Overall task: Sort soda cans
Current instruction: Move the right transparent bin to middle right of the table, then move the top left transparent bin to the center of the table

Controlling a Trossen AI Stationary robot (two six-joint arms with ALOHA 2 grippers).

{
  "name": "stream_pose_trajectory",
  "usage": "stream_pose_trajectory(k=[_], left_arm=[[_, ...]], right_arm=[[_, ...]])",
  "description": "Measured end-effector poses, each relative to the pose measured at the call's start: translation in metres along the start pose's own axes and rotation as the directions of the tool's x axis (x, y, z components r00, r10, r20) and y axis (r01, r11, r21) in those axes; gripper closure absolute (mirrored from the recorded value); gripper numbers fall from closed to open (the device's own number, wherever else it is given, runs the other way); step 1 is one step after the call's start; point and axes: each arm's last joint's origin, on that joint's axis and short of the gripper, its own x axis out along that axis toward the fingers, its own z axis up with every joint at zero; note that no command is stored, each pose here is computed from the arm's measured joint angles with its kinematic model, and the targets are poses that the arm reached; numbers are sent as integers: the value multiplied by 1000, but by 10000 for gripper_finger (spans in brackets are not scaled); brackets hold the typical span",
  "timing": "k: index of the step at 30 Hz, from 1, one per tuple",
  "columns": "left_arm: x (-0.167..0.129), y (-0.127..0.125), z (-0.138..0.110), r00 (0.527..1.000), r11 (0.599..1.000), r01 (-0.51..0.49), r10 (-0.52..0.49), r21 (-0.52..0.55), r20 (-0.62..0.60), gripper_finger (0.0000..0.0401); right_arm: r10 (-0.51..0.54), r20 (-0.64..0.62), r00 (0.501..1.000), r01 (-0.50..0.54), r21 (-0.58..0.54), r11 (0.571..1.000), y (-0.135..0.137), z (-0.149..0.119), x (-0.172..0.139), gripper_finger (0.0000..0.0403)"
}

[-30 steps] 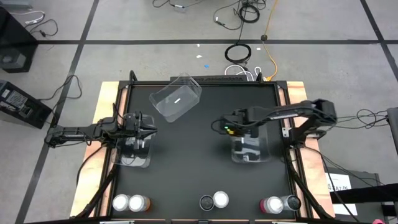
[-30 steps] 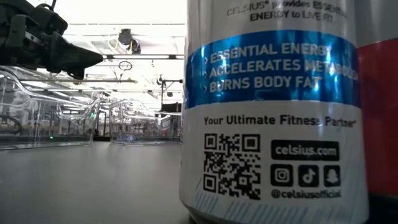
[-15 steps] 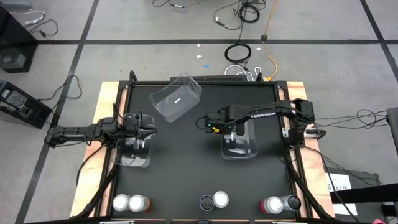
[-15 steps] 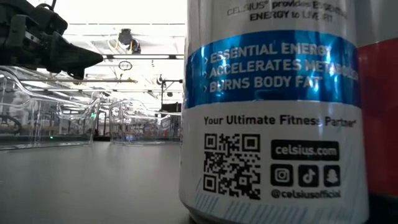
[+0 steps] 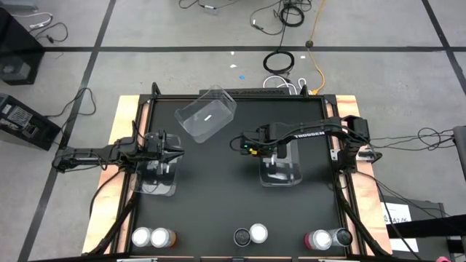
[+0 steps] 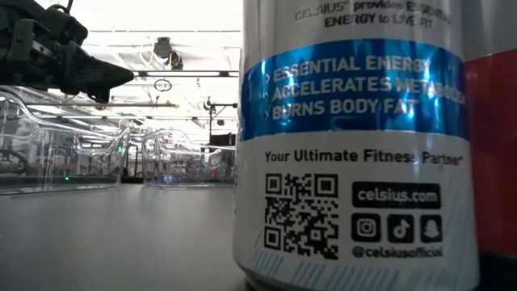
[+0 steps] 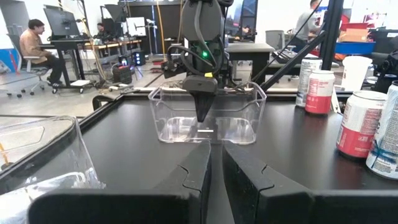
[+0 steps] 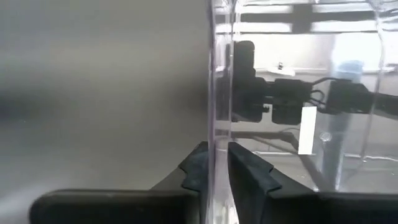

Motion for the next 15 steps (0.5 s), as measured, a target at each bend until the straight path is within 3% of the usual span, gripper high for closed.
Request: stream_pose_trajectory(k=[7,15], left_arm=[[0,0,0,1000,1000,0,0,0,0,349],[0,0,0,1000,1000,0,0,0,0,349]], right_arm=[[3,26,1000,-2,-32,1000,-5,1,-12,321],[86,81,993,-79,-89,993,-17,3,-52,318]])
